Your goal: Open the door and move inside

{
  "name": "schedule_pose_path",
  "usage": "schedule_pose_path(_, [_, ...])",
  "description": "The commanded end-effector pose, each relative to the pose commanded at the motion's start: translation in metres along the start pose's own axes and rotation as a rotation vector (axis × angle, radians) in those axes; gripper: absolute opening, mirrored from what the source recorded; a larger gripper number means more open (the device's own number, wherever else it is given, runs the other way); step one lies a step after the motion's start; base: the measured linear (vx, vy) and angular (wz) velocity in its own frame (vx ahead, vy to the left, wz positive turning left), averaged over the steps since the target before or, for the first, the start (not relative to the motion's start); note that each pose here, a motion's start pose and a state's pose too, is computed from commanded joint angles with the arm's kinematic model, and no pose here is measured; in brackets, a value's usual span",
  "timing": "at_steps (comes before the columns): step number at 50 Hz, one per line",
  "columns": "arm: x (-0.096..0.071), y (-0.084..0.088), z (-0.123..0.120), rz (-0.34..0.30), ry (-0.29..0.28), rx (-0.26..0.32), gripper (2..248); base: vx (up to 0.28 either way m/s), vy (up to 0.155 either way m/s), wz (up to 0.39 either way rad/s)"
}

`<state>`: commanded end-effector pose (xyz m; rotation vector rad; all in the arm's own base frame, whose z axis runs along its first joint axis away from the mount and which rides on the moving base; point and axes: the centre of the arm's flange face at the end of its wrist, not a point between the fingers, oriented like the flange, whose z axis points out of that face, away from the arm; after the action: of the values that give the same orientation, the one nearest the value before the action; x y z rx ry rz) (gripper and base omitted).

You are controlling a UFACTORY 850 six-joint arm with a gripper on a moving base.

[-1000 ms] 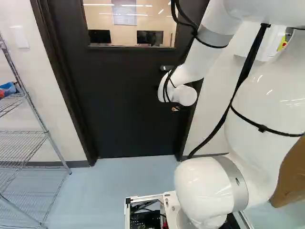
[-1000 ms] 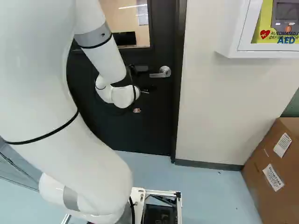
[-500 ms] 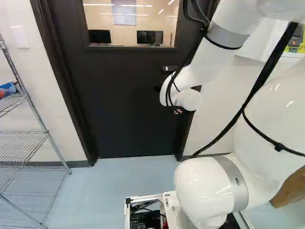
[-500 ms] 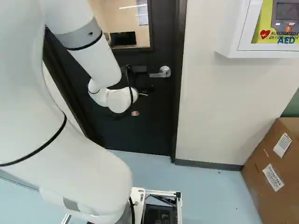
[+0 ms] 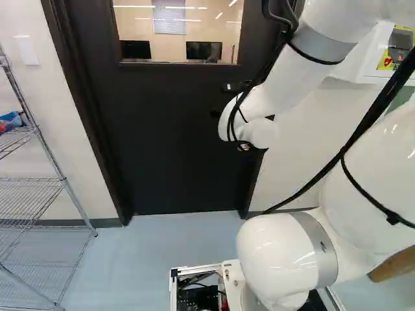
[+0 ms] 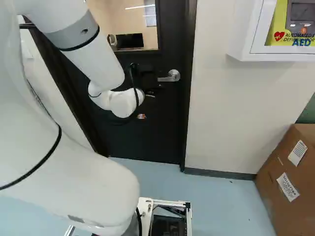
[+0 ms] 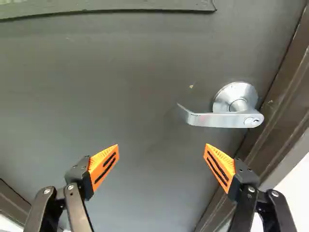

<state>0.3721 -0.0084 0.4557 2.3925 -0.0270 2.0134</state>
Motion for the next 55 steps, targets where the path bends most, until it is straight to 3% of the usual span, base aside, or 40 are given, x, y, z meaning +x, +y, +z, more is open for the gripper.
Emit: schedule_pose_path(55, [0.062, 0.009, 0.02, 0.002, 0.126, -0.023, 247, 0.0, 0.0, 0.0])
